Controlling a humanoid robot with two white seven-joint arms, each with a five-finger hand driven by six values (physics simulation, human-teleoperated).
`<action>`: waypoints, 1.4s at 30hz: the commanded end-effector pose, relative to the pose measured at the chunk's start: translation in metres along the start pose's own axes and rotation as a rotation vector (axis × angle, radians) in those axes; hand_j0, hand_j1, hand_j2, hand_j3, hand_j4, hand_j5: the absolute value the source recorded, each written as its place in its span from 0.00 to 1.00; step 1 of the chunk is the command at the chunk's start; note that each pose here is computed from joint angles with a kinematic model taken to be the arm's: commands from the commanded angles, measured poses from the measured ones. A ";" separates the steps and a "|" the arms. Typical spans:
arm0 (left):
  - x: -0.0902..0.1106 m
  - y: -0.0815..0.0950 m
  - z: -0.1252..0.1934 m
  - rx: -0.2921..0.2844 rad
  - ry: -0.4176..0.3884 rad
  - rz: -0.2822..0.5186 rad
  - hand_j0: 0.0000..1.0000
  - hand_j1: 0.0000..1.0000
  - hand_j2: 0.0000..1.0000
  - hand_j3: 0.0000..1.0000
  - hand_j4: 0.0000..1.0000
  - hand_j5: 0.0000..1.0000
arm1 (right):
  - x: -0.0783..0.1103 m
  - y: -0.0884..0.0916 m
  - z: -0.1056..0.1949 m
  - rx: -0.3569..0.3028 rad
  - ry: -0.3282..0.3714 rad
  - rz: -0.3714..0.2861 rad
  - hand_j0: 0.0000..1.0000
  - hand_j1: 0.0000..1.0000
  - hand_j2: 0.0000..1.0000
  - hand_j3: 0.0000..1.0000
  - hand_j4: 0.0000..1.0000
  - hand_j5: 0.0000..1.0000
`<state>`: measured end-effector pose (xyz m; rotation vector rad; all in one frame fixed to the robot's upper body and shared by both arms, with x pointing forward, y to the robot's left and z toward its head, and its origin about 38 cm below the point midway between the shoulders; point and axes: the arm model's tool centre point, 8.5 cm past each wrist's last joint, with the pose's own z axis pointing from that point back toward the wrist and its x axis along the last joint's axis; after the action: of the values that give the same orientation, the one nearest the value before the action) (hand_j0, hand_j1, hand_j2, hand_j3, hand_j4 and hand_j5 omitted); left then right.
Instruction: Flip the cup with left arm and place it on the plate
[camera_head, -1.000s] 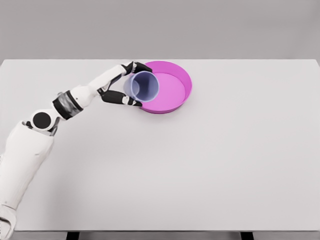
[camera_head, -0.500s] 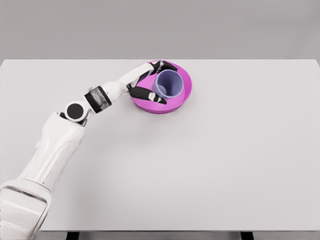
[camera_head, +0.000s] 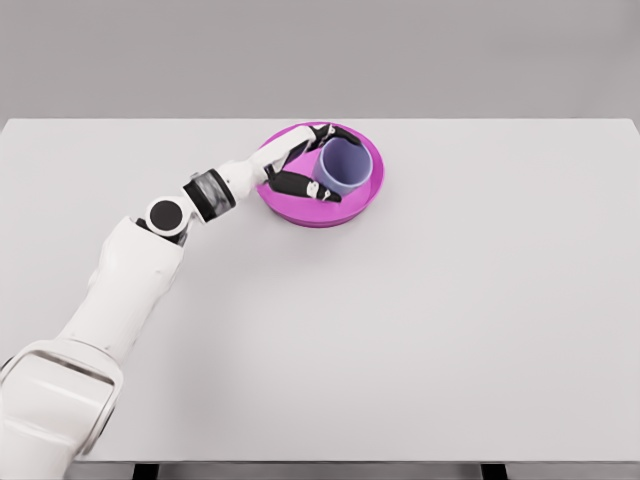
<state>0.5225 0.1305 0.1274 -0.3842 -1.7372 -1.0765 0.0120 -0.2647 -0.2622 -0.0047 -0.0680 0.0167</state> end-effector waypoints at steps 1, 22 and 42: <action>-0.002 0.000 0.001 0.015 0.002 0.016 0.71 0.71 0.71 0.71 0.71 0.71 | 0.000 0.000 0.000 0.000 0.000 0.000 1.00 1.00 1.00 1.00 1.00 1.00; -0.004 -0.006 -0.006 0.013 0.007 0.040 1.00 1.00 1.00 1.00 1.00 1.00 | 0.000 0.000 0.000 0.000 0.000 0.000 1.00 1.00 1.00 1.00 1.00 1.00; -0.018 0.050 0.052 0.066 0.100 -0.050 1.00 1.00 1.00 1.00 1.00 1.00 | 0.000 0.000 0.000 0.000 0.000 0.000 1.00 1.00 1.00 1.00 1.00 1.00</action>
<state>0.5327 0.1896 0.1288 -0.2654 -1.6975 -1.0623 0.0120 -0.2647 -0.2622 -0.0047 -0.0680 0.0167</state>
